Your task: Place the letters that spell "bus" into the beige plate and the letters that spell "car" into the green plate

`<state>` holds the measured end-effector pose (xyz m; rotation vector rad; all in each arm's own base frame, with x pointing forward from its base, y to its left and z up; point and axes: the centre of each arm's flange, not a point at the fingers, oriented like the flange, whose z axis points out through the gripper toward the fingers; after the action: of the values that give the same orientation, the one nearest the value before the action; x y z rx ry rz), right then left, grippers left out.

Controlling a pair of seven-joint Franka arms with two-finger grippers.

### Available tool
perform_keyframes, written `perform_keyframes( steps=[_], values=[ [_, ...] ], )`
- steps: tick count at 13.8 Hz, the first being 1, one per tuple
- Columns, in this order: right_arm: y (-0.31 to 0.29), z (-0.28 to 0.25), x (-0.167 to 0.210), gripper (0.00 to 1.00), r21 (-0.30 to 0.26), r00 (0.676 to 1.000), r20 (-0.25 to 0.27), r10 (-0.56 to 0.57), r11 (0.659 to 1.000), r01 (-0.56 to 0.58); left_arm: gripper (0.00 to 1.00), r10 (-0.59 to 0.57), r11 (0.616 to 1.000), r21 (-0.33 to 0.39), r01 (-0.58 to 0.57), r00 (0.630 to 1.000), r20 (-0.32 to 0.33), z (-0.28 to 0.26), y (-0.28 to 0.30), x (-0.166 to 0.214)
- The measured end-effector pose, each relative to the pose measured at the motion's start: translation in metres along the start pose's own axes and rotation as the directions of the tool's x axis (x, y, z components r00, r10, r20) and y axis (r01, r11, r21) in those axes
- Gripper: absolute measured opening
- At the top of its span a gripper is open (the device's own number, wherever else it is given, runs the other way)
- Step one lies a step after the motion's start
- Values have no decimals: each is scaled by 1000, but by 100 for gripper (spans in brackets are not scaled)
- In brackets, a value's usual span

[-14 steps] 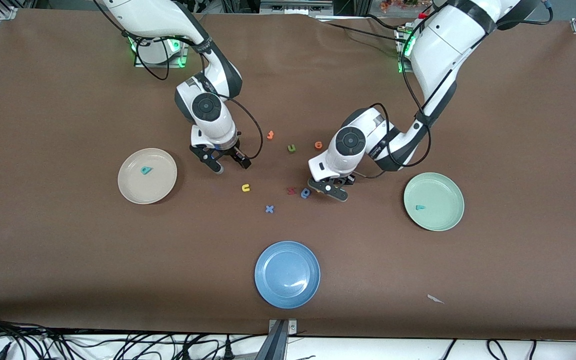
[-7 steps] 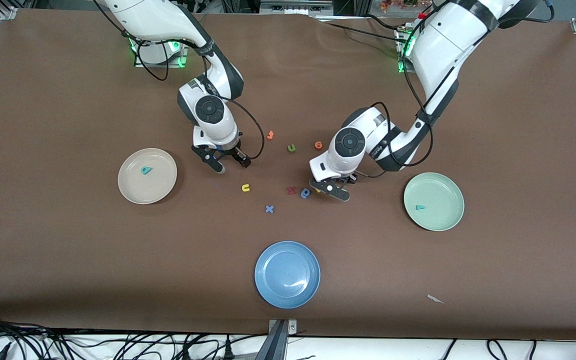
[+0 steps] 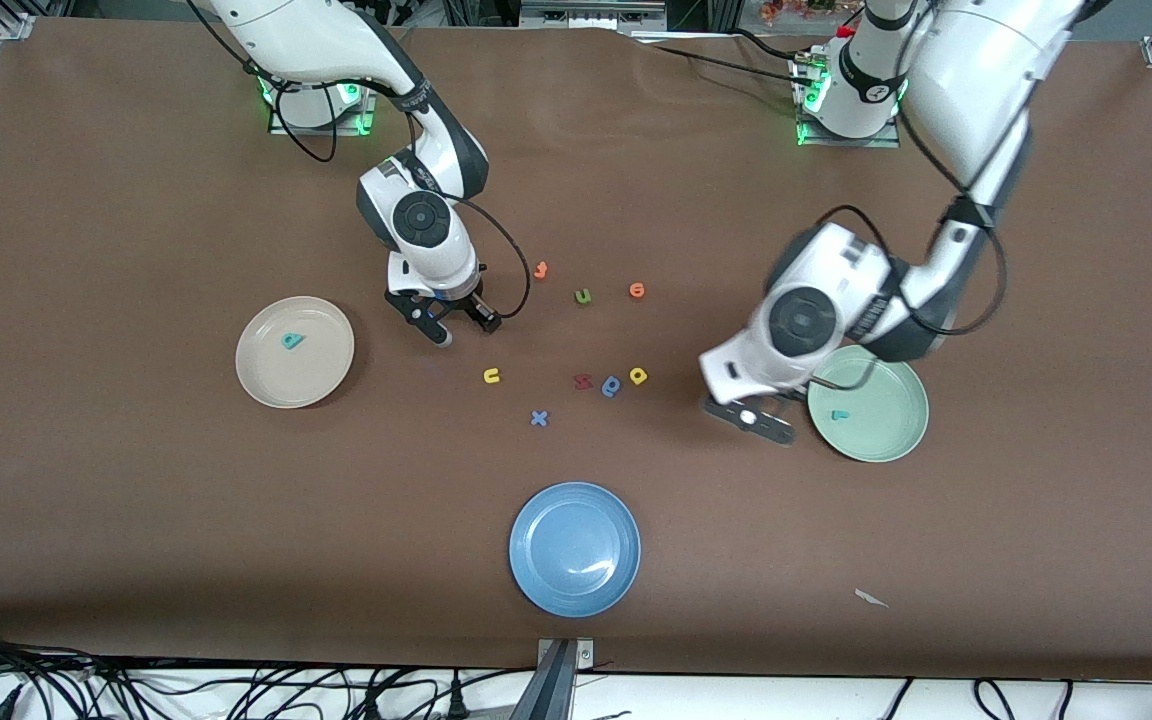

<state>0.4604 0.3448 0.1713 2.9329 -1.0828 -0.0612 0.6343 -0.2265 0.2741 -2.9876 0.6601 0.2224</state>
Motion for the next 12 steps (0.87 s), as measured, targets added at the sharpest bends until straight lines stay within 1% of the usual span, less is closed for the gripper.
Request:
perform_keyframes(
  steps=[1, 3, 4, 5, 6, 7, 8, 9, 10, 11, 12],
  values=[
    [0, 0, -1, 76, 0, 1000, 0, -2, 1000, 2, 10, 15, 1000, 4, -15, 1000, 6, 5, -33, -4],
    [-2, 0, -5, 76, 1, 1000, 0, -9, 1000, 9, 10, 45, 997, 56, -46, 999, 22, 16, -88, -12],
    [-2, -1, -7, 74, 2, 1000, 0, -12, 1000, 12, 11, 52, 996, 72, -55, 998, 30, 20, -102, -15],
    [-3, -1, -8, 74, 4, 1000, 0, -14, 1000, 14, 14, 58, 995, 74, -60, 998, 35, 23, -108, -16],
    [-4, -2, -9, 74, 6, 1000, -1, -15, 1000, 15, 23, 62, 995, 72, -65, 997, 37, 25, -107, -16],
    [-5, -3, -9, 68, 7, 1000, -1, -16, 1000, 16, 32, 70, 995, 71, -72, 997, 36, 24, -102, -15],
    [-5, -2, -9, 68, 7, 1000, -1, -16, 1000, 16, 41, 80, 994, 71, -82, 996, 33, 23, -95, -13],
    [-5, -2, -9, 63, 7, 1000, -1, -17, 1000, 17, 52, 95, 993, 67, -97, 995, 28, 20, -85, -11],
    [-6, -4, -9, 50, 12, 1000, -2, -17, 1000, 17, 60, 111, 992, 55, -112, 994, 17, 15, -70, -8],
    [-7, -4, -10, 41, 14, 1000, -3, -20, 1000, 20, 71, 114, 993, 31, -114, 993, 1, 8, -49, -5],
    [-8, -4, -10, 41, 13, 1000, -3, -24, 1000, 24, 81, 108, 994, 0, -108, 994, -14, 1, -27, -2]
  ],
)
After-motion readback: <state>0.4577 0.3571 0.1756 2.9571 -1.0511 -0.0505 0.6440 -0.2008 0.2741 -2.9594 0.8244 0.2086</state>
